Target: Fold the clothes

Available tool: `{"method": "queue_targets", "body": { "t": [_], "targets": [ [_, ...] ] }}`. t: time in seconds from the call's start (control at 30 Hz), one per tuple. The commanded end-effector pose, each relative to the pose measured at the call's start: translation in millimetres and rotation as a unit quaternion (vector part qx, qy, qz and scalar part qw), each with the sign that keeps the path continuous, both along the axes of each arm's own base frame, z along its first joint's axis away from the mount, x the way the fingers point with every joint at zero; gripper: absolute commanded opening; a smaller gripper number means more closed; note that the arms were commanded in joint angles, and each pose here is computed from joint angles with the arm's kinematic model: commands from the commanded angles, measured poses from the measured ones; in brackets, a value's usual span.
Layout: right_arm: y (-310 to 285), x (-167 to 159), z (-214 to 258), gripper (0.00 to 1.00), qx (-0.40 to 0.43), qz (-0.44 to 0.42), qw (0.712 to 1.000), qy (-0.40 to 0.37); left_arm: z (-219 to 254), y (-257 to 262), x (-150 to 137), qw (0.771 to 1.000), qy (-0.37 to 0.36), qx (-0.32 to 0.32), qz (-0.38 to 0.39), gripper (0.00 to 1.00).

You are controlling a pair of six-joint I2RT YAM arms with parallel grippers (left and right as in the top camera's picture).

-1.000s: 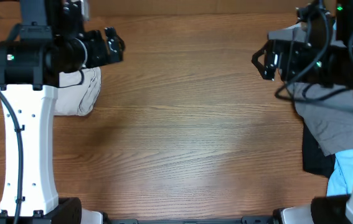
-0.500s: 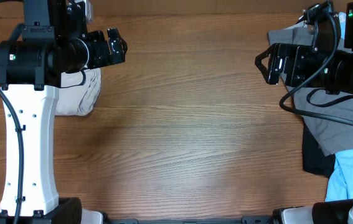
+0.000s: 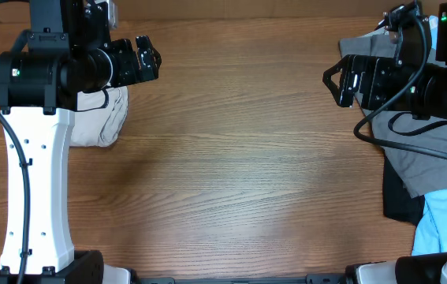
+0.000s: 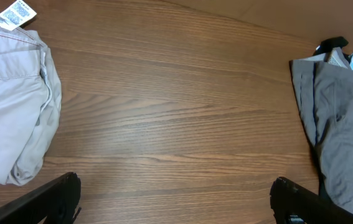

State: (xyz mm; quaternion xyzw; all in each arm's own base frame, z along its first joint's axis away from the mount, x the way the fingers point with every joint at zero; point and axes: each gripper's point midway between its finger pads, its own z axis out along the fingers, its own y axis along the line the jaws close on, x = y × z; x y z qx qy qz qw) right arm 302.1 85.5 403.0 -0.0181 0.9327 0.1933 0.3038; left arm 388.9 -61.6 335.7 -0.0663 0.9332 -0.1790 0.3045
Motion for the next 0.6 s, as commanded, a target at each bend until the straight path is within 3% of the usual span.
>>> {"method": "queue_targets", "body": {
  "t": [0.0, 0.4, 0.57],
  "targets": [
    [-1, -2, 7, 1.0, -0.001, 0.001, 1.0, -0.015, 2, -1, 1, 1.0, -0.006, 0.005, -0.011, 1.0],
    [-6, 0, 7, 1.0, -0.014, -0.01, 1.0, -0.017, 2, -2, 1, 1.0, -0.006, 0.004, -0.011, 1.0],
    [-13, -1, 26, 1.0, -0.024, -0.025, 0.997, -0.068, 2, -2, 1, 1.0, -0.006, 0.004, -0.011, 1.0]
  ]
}}
